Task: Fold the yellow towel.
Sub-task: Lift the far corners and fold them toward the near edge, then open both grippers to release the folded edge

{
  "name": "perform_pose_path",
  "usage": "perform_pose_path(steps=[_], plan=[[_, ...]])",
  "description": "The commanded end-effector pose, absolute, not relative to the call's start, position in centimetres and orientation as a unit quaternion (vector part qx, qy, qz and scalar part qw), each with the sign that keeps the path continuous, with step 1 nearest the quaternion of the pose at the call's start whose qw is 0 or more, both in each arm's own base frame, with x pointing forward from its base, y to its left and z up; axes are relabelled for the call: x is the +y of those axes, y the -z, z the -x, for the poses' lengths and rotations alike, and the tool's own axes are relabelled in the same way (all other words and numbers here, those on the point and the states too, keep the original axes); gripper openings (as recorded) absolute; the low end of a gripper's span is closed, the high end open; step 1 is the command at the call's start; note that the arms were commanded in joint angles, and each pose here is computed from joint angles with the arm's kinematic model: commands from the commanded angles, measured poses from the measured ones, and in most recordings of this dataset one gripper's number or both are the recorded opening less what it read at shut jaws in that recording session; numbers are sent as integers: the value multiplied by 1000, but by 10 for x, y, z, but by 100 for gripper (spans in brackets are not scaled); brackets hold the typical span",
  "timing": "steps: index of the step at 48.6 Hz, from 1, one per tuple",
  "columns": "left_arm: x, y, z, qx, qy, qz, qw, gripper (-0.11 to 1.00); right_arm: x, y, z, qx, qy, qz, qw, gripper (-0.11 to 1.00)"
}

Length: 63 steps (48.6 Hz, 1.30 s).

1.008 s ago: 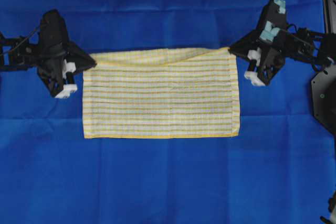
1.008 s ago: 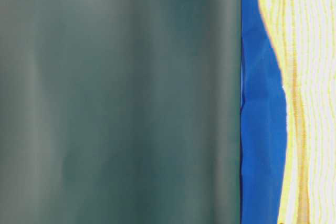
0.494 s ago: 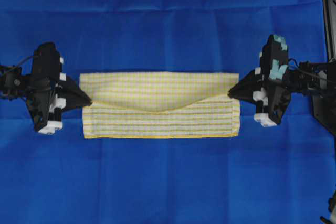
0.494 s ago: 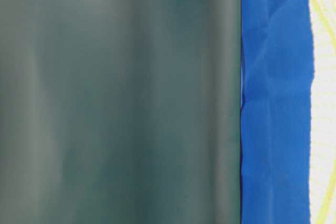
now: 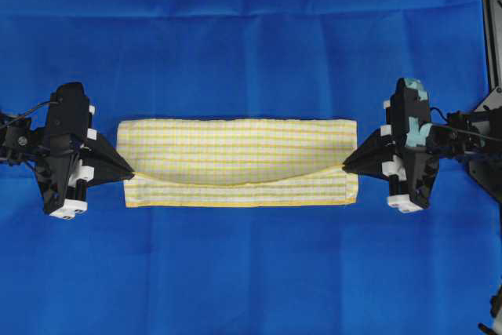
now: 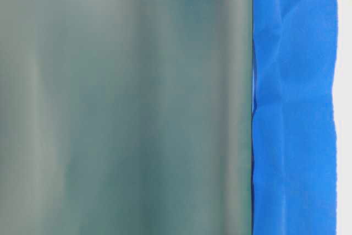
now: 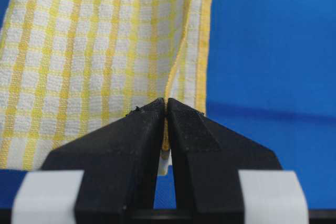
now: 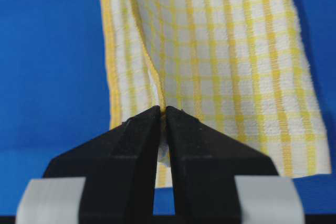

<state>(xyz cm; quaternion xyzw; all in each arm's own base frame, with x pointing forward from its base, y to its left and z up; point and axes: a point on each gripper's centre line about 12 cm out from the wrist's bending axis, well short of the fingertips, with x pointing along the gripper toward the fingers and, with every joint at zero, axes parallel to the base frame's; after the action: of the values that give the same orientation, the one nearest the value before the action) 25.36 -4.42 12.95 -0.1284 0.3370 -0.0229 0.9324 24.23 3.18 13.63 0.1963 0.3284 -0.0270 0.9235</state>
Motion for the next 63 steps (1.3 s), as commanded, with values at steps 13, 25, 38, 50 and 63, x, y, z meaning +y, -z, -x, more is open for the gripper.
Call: perform_pose_path(steps=[13, 25, 38, 50, 63], plan=[[-51, -134, -260, 328, 36, 125, 936, 3, 45, -139, -245, 331, 4, -189, 924, 4], [-53, -127, -268, 341, 33, 122, 931, 3, 47, -132, -250, 356, 6, -186, 916, 4], [-50, -128, -271, 344, 27, 125, 930, 10, 48, -132, -254, 360, 7, -186, 914, 26], [-42, -146, -272, 316, 24, 119, 941, 71, 43, -144, -254, 337, 4, -182, 924, 84], [-17, -147, -267, 312, -12, 111, 944, 67, 10, -145, -250, 339, 57, -187, 920, 78]])
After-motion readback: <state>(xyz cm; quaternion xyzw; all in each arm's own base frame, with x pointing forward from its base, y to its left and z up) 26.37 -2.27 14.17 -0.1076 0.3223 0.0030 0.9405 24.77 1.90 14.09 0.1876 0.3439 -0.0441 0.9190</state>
